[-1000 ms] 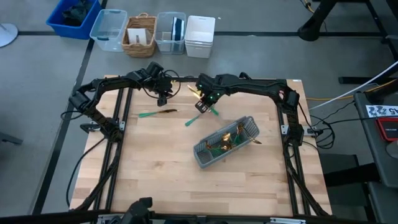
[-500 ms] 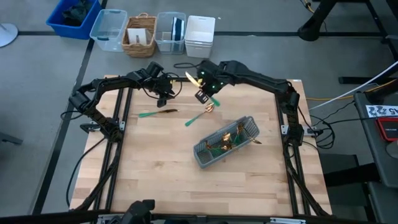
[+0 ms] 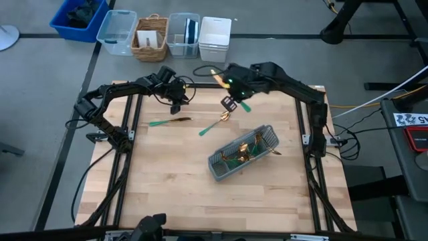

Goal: Sort silverware
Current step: Put the gold knife into the gray silverware organizer

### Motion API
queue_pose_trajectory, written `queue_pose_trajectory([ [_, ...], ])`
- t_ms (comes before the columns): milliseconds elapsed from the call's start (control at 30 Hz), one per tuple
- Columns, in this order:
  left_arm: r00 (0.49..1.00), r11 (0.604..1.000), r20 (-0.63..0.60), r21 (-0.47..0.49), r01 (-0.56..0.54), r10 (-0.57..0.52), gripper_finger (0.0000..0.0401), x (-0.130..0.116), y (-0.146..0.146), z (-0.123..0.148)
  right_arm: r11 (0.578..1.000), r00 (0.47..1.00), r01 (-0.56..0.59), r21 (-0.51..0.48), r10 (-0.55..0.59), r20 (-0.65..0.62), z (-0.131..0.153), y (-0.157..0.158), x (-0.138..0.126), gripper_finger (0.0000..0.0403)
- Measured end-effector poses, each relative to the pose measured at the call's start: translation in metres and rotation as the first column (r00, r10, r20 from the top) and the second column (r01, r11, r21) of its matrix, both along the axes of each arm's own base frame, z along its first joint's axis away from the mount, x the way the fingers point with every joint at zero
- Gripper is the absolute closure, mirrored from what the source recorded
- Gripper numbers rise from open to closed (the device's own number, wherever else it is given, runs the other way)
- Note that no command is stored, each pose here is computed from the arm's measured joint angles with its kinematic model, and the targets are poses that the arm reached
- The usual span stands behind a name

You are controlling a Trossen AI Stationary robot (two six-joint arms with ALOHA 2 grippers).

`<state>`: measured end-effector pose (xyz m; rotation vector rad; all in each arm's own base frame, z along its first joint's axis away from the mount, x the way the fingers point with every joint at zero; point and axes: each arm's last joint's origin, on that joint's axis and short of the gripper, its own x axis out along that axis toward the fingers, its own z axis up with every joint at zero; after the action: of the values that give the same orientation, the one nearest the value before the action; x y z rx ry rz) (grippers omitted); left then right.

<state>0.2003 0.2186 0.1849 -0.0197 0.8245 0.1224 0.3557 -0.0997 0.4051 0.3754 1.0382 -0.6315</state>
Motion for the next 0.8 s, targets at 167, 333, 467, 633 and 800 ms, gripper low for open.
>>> queue_pose_trajectory([
  [167, 0.998, 0.998, 0.028, -0.03, -0.051, 0.052, 0.0306, 0.002, 0.001, 0.002, 0.993, 0.999, 0.051, -0.103, -0.052, -0.015, 0.018, 0.033, -0.019, 0.0373],
  [333, 0.993, 0.992, 0.049, -0.071, -0.103, 0.106, 0.0306, 0.004, 0.002, 0.003, 0.985, 0.996, 0.037, -0.168, -0.023, 0.083, 0.041, 0.076, -0.036, 0.0373],
  [467, 0.993, 0.991, 0.049, -0.089, -0.104, 0.109, 0.0306, 0.007, -0.001, 0.003, 0.96, 0.987, 0.059, -0.273, -0.015, 0.158, 0.053, 0.112, -0.052, 0.0381],
  [633, 0.994, 0.99, 0.047, -0.104, -0.091, 0.097, 0.0306, 0.013, -0.007, 0.003, 0.918, 0.973, 0.098, -0.384, -0.007, 0.232, 0.053, 0.153, -0.072, 0.0383],
  [800, 0.996, 0.991, 0.047, -0.114, -0.064, 0.07, 0.0306, 0.021, -0.015, 0.003, 0.885, 0.963, 0.162, -0.438, -0.045, 0.264, 0.027, 0.176, -0.086, 0.0383],
])
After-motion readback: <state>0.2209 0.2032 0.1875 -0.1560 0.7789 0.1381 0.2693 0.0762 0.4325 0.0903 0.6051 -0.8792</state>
